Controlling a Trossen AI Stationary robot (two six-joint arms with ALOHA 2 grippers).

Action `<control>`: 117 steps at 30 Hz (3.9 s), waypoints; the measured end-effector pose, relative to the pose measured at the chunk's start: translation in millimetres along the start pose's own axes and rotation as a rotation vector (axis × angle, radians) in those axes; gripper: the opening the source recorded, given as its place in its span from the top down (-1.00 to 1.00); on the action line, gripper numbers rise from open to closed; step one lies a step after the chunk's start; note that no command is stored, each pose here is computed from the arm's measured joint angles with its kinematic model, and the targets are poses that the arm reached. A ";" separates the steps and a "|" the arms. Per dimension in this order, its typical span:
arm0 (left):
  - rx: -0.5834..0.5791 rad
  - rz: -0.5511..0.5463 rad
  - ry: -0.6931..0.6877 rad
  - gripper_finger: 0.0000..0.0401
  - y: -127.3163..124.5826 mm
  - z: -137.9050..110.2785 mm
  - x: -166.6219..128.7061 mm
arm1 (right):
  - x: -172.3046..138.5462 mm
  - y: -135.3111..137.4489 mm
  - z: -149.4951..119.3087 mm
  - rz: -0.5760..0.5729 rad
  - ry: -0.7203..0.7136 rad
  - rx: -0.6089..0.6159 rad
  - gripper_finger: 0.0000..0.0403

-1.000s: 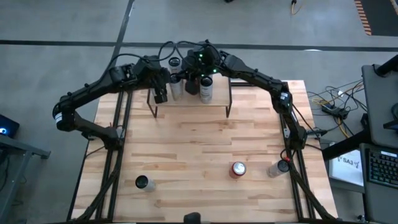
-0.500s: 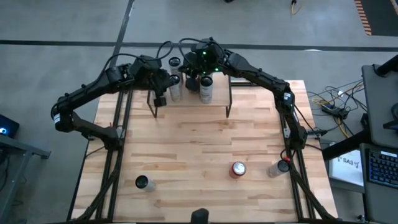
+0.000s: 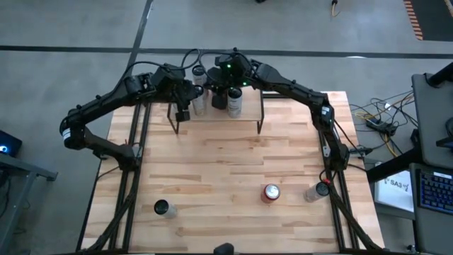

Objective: Place canned beverage on shelf
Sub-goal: Put the white soda can aligned with the other white soda can on the shelf, then put the red soda can aligned with the other red soda cans on the shelf

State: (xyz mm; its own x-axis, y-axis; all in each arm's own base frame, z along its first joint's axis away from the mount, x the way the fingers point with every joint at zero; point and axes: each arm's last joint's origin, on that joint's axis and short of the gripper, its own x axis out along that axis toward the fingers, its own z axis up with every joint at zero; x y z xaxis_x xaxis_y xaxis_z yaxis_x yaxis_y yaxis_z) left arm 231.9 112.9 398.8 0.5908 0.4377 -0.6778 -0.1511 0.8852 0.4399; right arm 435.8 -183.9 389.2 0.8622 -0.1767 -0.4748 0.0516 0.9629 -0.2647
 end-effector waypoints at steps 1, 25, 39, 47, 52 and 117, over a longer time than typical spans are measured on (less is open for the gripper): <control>0.005 -0.001 0.001 1.00 -0.1 -0.1 -0.1 | 0.2 1.0 0.4 -0.007 0.004 -0.005 0.96; 0.006 0.008 -0.009 1.00 0.4 -2.4 -8.7 | 10.9 6.4 2.4 -0.019 -0.022 -0.035 0.96; 0.011 0.108 0.067 1.00 3.7 -2.7 -0.2 | 5.3 9.3 3.7 -0.007 -0.002 0.002 0.96; 0.007 0.146 0.089 1.00 4.9 -3.2 0.5 | 6.0 19.4 8.5 0.011 -0.010 0.023 0.96; 0.002 0.151 0.082 1.00 5.3 -2.6 0.4 | 6.4 23.4 10.6 0.018 -0.017 0.024 0.96; -0.032 -0.339 -0.760 1.00 -113.2 -7.1 -80.2 | -135.4 310.0 -77.6 -0.054 1.122 1.042 0.26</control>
State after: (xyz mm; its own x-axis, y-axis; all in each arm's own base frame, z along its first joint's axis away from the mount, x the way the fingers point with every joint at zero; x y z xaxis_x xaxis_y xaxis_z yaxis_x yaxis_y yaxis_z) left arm 196.0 -21.3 399.1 0.9806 -0.0692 -0.1836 0.1162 0.9589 0.2588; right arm 296.0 122.8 306.2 0.0590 0.1876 -0.9805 0.8016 0.5764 0.1585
